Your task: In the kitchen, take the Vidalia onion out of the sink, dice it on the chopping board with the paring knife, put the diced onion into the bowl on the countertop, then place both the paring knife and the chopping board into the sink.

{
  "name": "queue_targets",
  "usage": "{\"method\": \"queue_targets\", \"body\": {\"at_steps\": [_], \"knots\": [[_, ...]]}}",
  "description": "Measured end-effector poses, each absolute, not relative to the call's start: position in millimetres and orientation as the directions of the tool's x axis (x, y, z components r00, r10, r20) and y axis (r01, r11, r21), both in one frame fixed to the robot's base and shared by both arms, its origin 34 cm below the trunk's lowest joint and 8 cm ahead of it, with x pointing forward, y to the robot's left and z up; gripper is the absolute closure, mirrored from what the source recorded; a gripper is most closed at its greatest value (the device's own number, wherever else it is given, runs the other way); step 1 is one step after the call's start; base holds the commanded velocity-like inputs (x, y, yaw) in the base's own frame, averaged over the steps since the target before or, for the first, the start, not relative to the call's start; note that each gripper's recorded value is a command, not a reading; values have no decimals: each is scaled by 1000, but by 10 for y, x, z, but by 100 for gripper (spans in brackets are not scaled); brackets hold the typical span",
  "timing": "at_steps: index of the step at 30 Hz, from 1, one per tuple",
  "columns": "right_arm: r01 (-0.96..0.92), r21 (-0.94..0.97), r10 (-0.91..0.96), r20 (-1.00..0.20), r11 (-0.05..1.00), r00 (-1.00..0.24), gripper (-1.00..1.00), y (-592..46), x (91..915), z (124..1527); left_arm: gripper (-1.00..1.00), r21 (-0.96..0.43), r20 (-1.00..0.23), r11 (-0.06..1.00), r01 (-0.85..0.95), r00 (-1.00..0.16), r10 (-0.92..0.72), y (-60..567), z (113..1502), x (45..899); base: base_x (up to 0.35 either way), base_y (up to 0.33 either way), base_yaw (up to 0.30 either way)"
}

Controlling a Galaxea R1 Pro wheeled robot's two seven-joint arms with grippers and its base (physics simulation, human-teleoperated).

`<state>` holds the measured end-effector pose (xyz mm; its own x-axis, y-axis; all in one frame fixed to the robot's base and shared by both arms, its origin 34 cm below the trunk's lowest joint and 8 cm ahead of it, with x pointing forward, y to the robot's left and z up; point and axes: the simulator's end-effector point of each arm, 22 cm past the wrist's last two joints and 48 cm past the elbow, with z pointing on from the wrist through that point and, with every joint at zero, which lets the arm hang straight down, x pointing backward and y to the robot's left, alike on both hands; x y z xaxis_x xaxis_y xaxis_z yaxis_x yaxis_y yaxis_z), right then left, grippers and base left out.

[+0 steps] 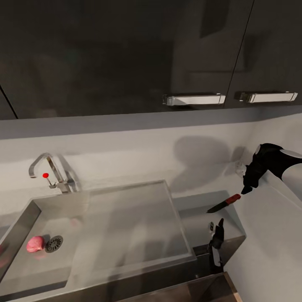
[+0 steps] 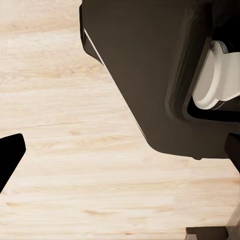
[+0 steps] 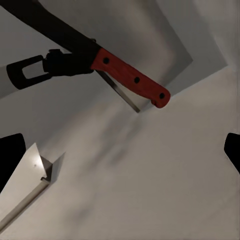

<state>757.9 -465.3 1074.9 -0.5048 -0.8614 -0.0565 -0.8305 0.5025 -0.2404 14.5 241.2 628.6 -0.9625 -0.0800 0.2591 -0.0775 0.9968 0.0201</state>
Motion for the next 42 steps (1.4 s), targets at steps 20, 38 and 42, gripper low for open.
{"method": "queue_targets", "body": {"at_steps": [20, 38, 42], "knots": [[-831, -241, -862, -55, 502, -504, -100, -4655, 7578, 10747, -100, 20, 259, 997, -77, -963, -80, 2412, 6286, 146, 87, 0, 0], [-830, -246, -862, -55, 501, -504, -100, -4662, 7588, 10751, -100, 20, 259, 997, -78, -963, -80, 2412, 6286, 145, 40, 0, 0], [-827, -255, -862, -55, 501, -505, -100, -4672, 7604, 10756, -100, 20, 259, 997, -78, -963, -80, 2412, 6286, 145, 3, 0, 0]]}}
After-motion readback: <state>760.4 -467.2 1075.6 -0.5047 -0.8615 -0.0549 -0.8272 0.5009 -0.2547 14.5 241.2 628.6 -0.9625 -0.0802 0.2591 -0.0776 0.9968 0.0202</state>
